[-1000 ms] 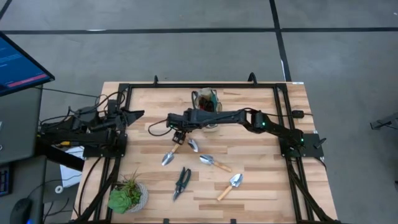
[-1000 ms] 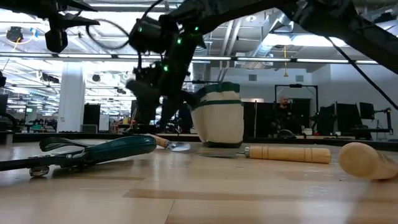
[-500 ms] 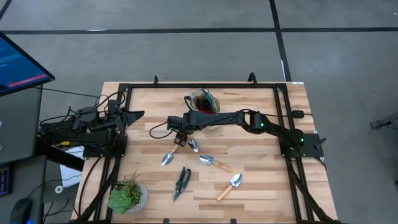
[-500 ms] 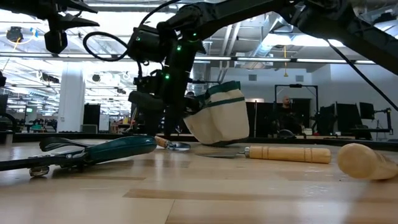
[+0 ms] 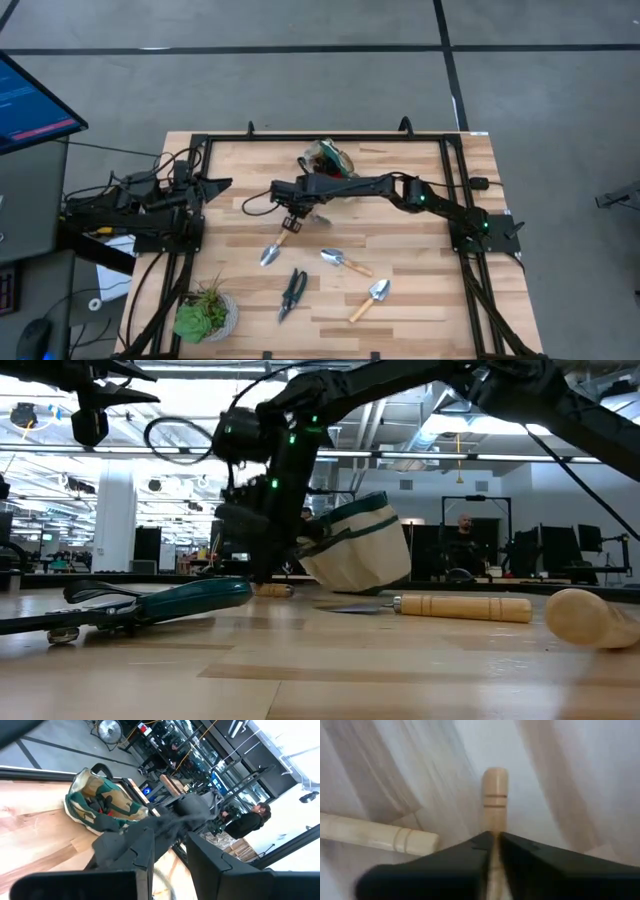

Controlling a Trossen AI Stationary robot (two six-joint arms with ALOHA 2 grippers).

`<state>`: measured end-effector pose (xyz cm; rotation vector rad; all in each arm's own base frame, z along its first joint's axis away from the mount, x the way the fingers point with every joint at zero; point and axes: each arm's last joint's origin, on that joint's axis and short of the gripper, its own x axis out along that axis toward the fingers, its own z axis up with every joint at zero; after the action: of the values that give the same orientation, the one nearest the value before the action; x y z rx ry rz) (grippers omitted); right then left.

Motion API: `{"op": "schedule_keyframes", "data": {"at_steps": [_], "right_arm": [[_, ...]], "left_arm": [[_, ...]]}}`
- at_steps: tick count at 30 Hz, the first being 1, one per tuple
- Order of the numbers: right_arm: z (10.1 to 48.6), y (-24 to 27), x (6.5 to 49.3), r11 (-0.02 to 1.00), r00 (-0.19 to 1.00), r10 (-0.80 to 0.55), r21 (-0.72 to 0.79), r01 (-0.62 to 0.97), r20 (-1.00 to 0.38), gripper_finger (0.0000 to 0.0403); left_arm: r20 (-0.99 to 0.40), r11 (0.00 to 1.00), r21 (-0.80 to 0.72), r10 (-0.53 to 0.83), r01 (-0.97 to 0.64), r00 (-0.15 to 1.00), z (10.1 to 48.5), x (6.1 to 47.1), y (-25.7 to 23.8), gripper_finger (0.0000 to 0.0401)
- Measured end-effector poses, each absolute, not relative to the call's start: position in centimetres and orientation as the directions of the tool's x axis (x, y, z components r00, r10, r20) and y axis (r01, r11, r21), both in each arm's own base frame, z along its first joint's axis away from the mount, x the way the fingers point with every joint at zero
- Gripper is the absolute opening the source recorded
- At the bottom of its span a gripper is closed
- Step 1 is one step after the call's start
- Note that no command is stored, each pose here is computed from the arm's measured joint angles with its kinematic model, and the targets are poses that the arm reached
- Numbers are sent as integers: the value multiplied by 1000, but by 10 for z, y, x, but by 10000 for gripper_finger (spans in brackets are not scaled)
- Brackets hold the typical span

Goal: Pick & Place Garden tools in Gardening bag
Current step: Put the trowel into the gardening bag, then adjust the gardening bag

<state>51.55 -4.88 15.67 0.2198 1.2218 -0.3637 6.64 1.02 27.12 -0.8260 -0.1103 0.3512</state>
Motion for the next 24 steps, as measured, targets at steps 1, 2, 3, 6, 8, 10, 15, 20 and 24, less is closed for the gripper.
{"op": "schedule_keyframes", "data": {"at_steps": [1, 2, 3, 6, 8, 10, 15, 20, 24], "right_arm": [[161, -49, 517, 924, 310, -148, -19, 382, -939, 6], [164, -47, 518, 926, 313, -151, -23, 378, -938, 4], [167, -47, 518, 927, 306, -148, -23, 375, -941, 4], [184, -45, 520, 933, 352, -149, -13, 360, -924, 1], [203, -44, 515, 934, 376, -148, -4, 358, -915, 1], [220, -45, 512, 936, 414, -159, -3, 353, -896, 7], [275, -56, 486, 930, 438, -198, -27, 366, -877, 25], [320, -70, 451, 898, 394, -305, -125, 421, -867, 48], [340, -71, 425, 898, 313, -313, -172, 405, -897, 82]], "left_arm": [[-39, 624, -736, 348, -263, 937, 271, 66, 10, 72], [-40, 624, -736, 348, -263, 937, 271, 66, 10, 72], [-40, 624, -736, 348, -263, 937, 271, 66, 10, 72], [-40, 624, -736, 348, -263, 937, 271, 66, 10, 72], [-39, 624, -736, 348, -262, 937, 271, 66, 10, 72], [-39, 624, -736, 348, -263, 937, 271, 66, 10, 72], [-39, 624, -736, 348, -263, 937, 271, 66, 10, 72], [-44, 624, -735, 348, -267, 936, 271, 68, 10, 72], [-67, 623, -727, 355, -289, 932, 270, 72, 10, 72]]}}
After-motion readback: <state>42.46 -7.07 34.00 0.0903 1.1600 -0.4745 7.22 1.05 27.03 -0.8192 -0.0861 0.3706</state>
